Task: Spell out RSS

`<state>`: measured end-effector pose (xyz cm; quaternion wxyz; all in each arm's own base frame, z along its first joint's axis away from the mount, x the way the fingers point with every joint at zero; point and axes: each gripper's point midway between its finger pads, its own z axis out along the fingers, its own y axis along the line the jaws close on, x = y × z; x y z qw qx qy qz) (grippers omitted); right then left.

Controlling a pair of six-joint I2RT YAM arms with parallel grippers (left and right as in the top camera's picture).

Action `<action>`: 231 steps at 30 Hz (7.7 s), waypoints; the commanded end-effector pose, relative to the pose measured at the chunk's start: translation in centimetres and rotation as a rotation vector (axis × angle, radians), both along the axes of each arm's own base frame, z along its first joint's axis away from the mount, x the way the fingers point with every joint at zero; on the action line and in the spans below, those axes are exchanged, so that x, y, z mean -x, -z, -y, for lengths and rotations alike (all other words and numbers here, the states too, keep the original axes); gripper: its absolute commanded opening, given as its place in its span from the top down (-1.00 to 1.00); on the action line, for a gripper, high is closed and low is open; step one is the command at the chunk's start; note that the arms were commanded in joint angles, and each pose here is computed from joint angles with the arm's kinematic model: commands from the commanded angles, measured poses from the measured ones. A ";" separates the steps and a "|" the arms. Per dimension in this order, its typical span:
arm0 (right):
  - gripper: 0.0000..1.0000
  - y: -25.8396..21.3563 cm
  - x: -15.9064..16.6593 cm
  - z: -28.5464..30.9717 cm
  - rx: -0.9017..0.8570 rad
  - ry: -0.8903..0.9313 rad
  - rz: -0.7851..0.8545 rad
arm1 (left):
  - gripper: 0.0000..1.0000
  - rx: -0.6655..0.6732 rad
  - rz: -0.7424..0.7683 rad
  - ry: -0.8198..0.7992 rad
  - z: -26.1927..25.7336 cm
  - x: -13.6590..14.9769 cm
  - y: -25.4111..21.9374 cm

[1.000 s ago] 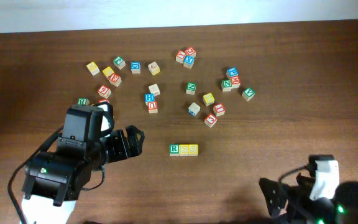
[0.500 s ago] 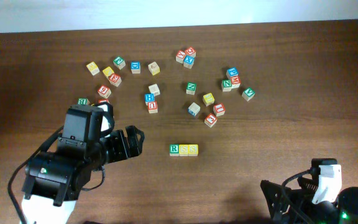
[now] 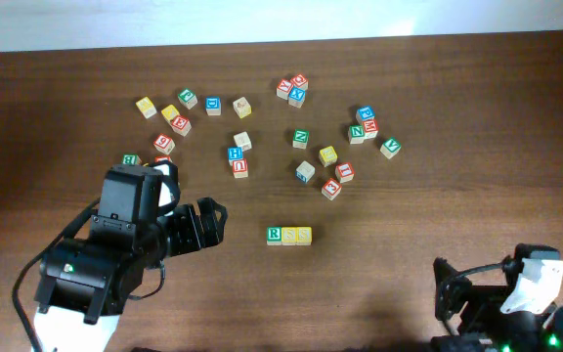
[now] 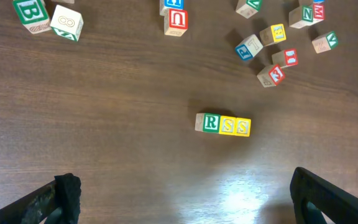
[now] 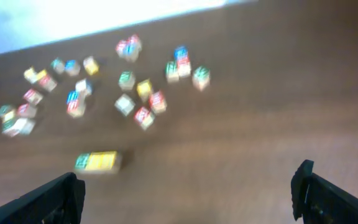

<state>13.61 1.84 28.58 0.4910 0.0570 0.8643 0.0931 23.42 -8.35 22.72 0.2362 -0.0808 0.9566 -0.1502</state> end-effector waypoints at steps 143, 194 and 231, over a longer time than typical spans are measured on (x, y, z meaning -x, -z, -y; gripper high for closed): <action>-0.96 13.0 -11.0 2.1 0.220 0.043 0.460 | -0.98 -0.282 1.130 0.060 -5.6 -1.5 3.7; -0.97 13.0 -11.0 2.1 0.220 0.043 0.460 | -0.98 -0.409 0.983 -0.162 -10.3 -1.1 7.1; -0.97 12.9 -11.0 2.2 0.222 0.046 0.460 | -0.98 -0.409 0.983 -0.162 -10.3 -1.1 7.1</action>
